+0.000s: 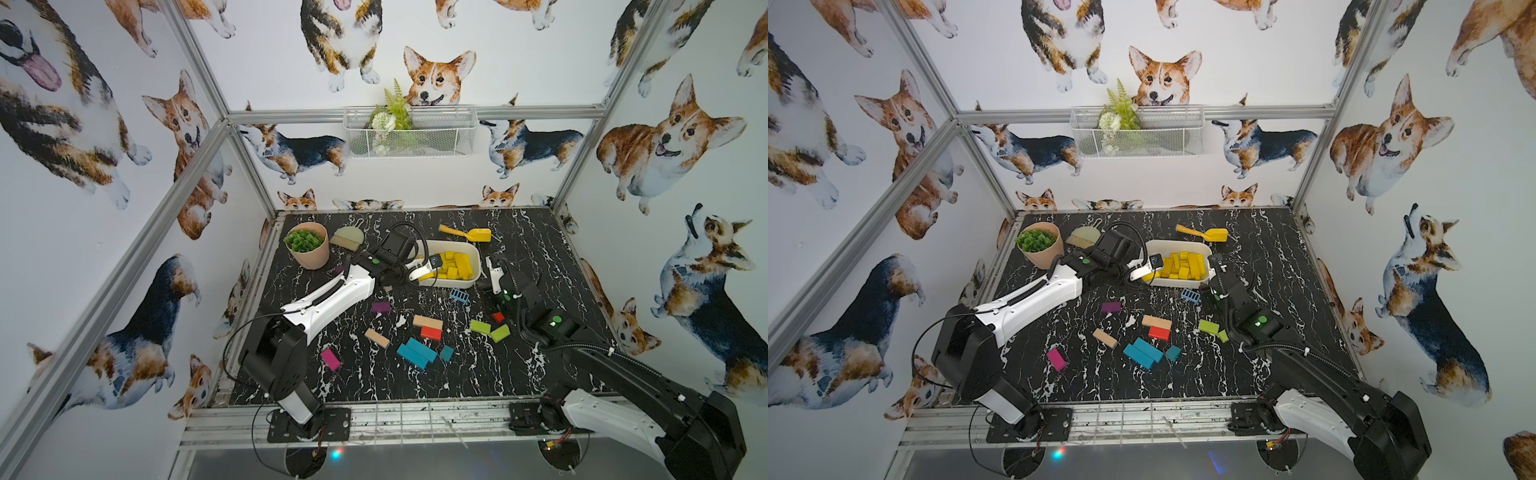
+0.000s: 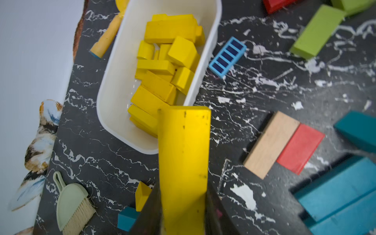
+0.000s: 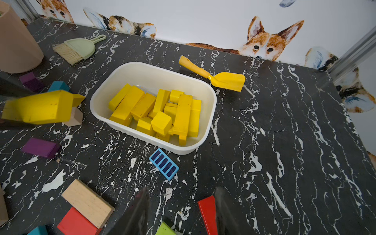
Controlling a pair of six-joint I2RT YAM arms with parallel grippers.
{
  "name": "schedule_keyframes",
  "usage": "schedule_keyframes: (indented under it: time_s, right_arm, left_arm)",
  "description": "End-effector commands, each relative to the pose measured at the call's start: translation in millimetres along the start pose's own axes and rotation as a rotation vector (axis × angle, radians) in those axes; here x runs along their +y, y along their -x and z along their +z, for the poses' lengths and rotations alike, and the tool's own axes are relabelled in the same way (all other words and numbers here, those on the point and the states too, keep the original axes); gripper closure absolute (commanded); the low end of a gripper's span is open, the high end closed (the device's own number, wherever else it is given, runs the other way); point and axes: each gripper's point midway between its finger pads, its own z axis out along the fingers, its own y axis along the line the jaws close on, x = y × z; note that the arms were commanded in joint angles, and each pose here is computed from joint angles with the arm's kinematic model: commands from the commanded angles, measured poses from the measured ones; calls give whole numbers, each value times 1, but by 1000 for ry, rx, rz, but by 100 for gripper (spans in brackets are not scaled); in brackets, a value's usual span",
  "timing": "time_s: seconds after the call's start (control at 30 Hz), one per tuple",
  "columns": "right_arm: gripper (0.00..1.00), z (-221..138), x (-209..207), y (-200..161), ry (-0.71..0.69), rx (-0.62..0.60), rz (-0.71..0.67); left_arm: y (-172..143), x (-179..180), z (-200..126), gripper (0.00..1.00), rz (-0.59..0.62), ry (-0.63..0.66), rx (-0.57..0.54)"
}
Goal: Pick out the yellow building blocks
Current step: Pick up the building block from the center of the board, then place the building block in the storage box.
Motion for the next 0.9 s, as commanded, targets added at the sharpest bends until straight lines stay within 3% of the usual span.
schedule_keyframes:
  time_s: [0.0,0.13,0.47,0.67,0.87]
  right_arm:
    - [47,-1,0,15,-6,-38,44]
    - [46,-6,-1,18,-3,-46,42]
    - [46,-8,2,19,17,-43,60]
    - [46,-11,0,20,10,-45,57]
    - [46,-9,1,17,10,-36,65]
  left_arm:
    - [34,10,13,100,-354,-15,-67]
    - [53,-10,37,100,-505,-153,-31]
    - [69,1,82,100,-582,-34,5]
    - [54,3,113,100,-542,3,103]
    - [41,8,130,90,-500,48,160]
